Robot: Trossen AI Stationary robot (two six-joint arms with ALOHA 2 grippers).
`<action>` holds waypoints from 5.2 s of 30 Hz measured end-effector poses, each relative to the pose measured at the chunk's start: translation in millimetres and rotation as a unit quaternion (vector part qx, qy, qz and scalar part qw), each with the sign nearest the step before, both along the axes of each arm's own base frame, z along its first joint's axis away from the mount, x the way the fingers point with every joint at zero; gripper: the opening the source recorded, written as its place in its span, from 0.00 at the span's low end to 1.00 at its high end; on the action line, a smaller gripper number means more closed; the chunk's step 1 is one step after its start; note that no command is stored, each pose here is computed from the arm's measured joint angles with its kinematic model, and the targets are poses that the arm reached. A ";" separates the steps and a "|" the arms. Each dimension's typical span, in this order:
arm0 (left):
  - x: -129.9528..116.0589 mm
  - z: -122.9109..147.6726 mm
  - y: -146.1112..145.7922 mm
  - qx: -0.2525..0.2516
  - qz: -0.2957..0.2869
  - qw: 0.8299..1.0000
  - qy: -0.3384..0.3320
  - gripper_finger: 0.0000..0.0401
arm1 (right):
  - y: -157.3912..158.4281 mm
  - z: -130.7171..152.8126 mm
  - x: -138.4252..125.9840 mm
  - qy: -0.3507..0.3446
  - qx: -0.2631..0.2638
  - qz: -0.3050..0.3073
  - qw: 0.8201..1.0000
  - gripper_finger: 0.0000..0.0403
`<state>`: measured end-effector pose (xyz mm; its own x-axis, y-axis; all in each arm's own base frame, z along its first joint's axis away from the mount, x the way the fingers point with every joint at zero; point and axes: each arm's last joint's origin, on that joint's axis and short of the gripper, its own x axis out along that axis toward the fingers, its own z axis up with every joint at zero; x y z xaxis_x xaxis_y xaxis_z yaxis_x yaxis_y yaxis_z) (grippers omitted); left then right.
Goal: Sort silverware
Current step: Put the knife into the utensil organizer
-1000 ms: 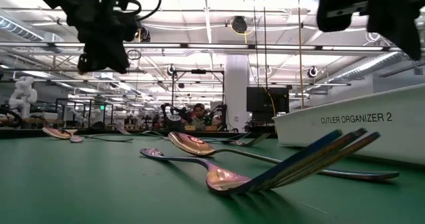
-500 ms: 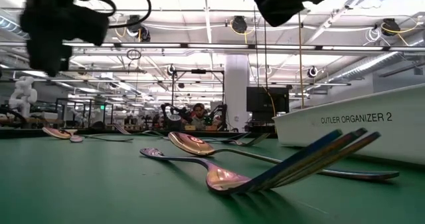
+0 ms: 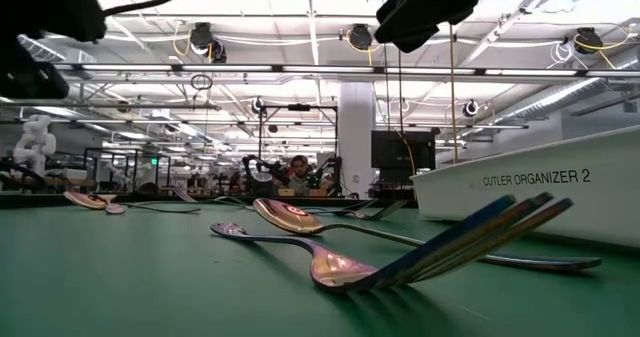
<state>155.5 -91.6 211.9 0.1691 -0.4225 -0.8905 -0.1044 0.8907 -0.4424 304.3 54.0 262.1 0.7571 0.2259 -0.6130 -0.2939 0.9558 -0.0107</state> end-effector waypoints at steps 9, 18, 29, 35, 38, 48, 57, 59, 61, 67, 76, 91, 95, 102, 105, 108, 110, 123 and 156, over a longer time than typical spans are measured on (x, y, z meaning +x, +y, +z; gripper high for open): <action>2.2 -32.2 -31.8 0.078 -0.126 0.984 0.098 0.17 | -10.4 -10.4 7.9 0.009 -0.023 0.000 1.000 0.15; 11.7 -3.5 -49.6 0.199 -0.186 0.957 0.101 0.17 | -16.9 -20.5 13.9 0.022 -0.034 -0.002 0.999 0.15; 39.4 1.3 -71.1 0.193 -0.220 0.955 -0.049 0.17 | -18.6 -12.5 20.8 -0.032 -0.029 -0.006 0.999 0.15; 42.4 -0.2 -71.3 0.215 -0.208 0.952 -0.063 0.20 | -17.9 -0.7 28.0 -0.093 0.020 -0.036 0.995 0.15; 44.1 0.2 -72.5 0.211 -0.205 0.953 -0.073 0.25 | -15.7 6.1 30.9 -0.130 0.028 -0.035 0.991 0.15; 40.1 0.2 -78.1 0.184 -0.275 0.940 -0.078 0.56 | 8.6 20.5 32.1 -0.210 0.018 -0.067 0.975 0.15; 30.6 7.6 -93.6 0.111 -0.319 0.939 -0.067 0.64 | 22.3 17.0 28.0 -0.180 0.077 -0.114 0.974 0.15; 28.7 8.1 -96.5 0.126 -0.319 0.936 -0.076 0.64 | 29.3 16.7 26.2 -0.175 0.089 -0.109 0.974 0.15; 27.7 7.3 -98.1 0.167 -0.312 0.931 -0.095 0.64 | 39.1 16.7 23.6 -0.174 0.091 -0.094 0.976 0.15; 33.8 -10.1 -101.9 0.241 -0.304 0.917 -0.089 0.64 | 71.5 17.9 12.9 -0.180 0.088 -0.048 0.979 0.15; 30.6 -32.0 -115.3 0.207 -0.327 0.922 -0.027 0.64 | 97.2 18.5 0.5 -0.192 0.072 -0.078 0.976 0.15; 24.3 -35.9 -121.5 0.201 -0.332 0.921 -0.019 0.64 | 89.0 14.4 3.1 -0.179 0.037 -0.080 0.980 0.15; 23.4 -42.0 -120.4 0.207 -0.336 0.919 -0.006 0.64 | 82.2 11.3 5.0 -0.165 0.027 -0.089 0.982 0.15; 15.8 -51.5 -119.1 0.199 -0.332 0.922 0.023 0.64 | 74.7 8.9 7.3 -0.153 0.021 -0.100 0.983 0.15; 12.6 -54.2 -119.9 0.200 -0.336 0.920 0.022 0.64 | 73.9 9.0 7.6 -0.153 0.021 -0.102 0.983 0.15; 12.0 -55.1 -121.6 0.201 -0.338 0.919 0.013 0.61 | 72.9 9.0 8.1 -0.154 0.021 -0.102 0.983 0.15; 12.2 -55.2 -121.2 0.207 -0.337 0.919 0.010 0.58 | 72.3 9.1 8.3 -0.154 0.021 -0.103 0.982 0.15; 11.7 -61.2 -120.8 0.199 -0.327 0.924 0.003 0.50 | 68.5 9.4 10.0 -0.156 0.022 -0.110 0.981 0.15; 9.7 -70.3 -117.5 0.189 -0.326 0.926 -0.005 0.08 | 68.5 10.1 10.2 -0.159 0.022 -0.110 0.981 0.15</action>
